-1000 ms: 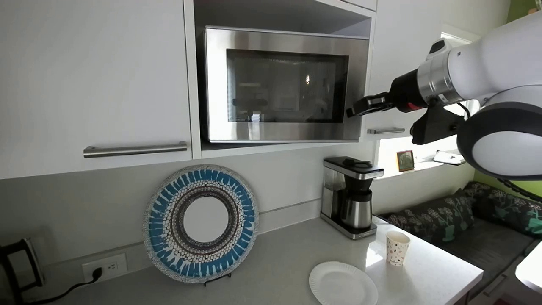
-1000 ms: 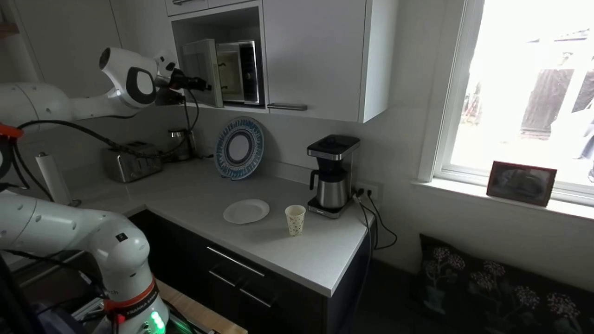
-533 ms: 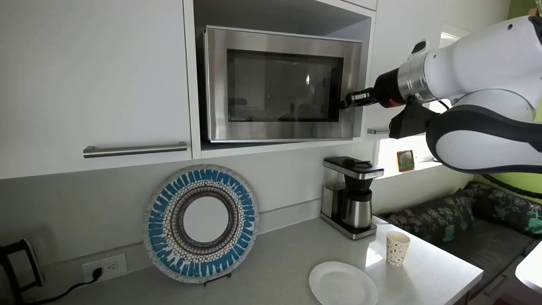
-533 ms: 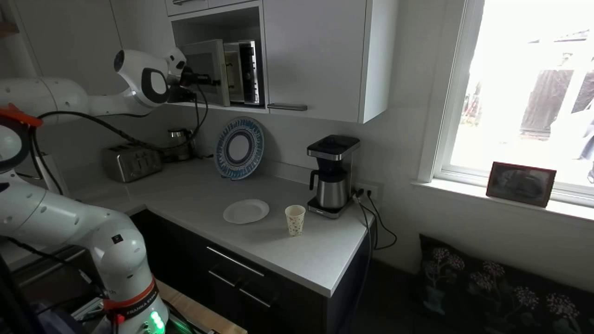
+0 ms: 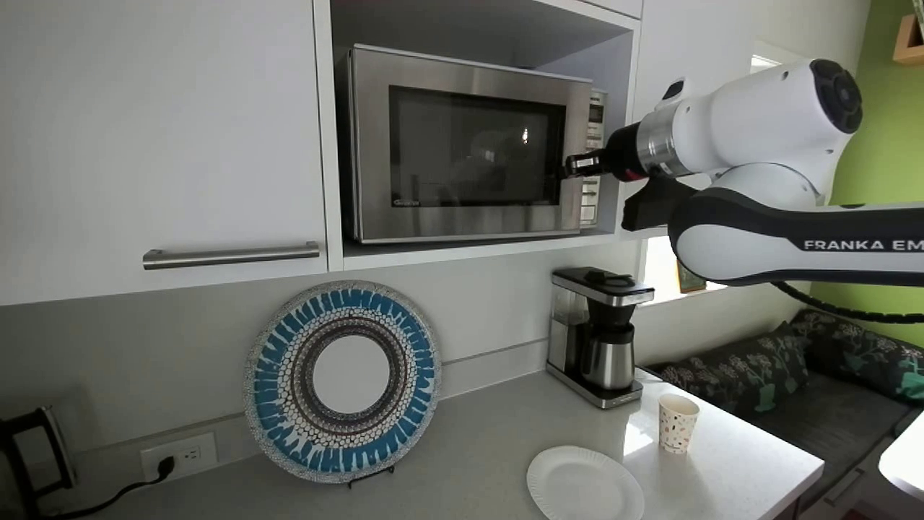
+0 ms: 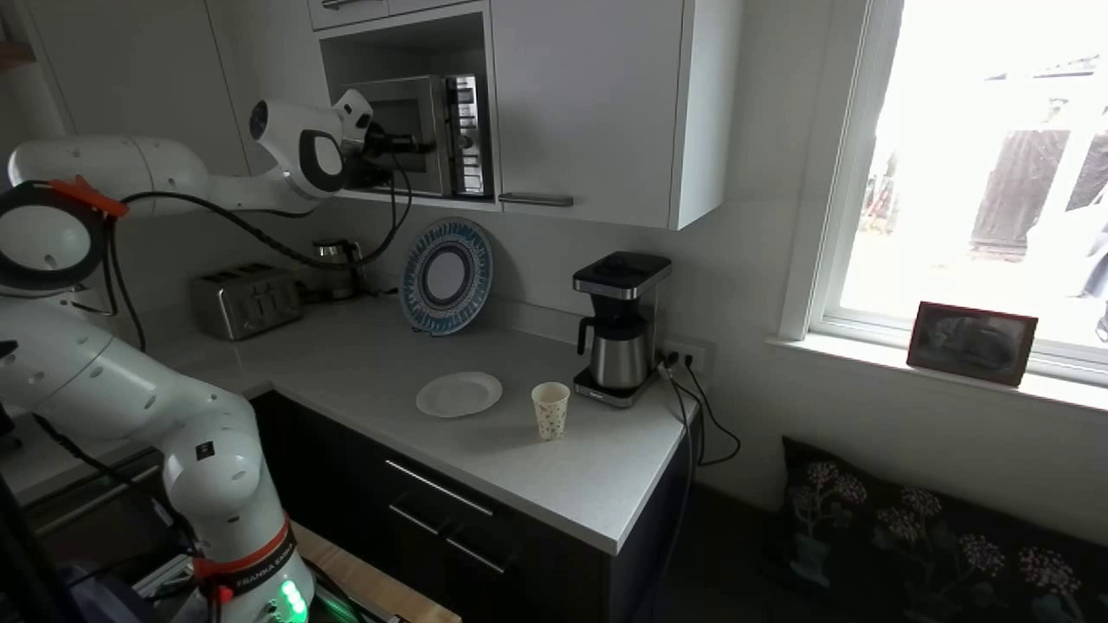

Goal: Close the microwave and turn the knob

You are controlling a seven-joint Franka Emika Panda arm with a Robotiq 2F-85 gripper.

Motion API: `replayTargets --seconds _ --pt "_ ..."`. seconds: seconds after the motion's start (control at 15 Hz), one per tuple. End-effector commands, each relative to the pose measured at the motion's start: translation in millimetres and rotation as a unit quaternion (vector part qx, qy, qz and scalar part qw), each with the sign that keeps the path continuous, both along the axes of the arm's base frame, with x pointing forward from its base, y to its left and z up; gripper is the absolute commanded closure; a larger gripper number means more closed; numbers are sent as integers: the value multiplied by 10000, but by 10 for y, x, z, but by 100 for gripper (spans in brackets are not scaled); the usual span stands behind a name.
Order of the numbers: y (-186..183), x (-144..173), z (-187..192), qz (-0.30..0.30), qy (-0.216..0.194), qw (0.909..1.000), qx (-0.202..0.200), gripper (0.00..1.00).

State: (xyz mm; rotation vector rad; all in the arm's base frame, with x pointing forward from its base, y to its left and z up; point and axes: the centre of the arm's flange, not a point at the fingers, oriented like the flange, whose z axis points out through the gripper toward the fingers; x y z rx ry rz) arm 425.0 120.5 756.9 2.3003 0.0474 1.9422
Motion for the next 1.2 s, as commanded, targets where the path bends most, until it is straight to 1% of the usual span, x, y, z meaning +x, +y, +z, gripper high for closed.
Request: replayTargets --seconds 0.0,0.13,0.4,0.6,0.73,0.8,0.87,0.93,1.0,1.07,1.13 --pt "26 383 78 11 -213 9998 53 100" --pt "36 552 105 50 -305 9995 70 100" --pt "30 708 65 -83 -256 9996 58 100" --pt "19 750 72 -139 -309 9994 60 100" --pt "38 692 118 -199 -302 9993 71 100" --pt "58 605 155 -252 -306 9992 50 100" --pt "65 518 194 -332 -290 9990 58 93" --pt "66 394 242 -441 -244 9987 68 72" --pt "71 296 285 -614 -172 9980 34 69" --pt "56 215 326 -789 -87 9968 19 69" --pt "29 129 369 -974 -19 9952 9 63"
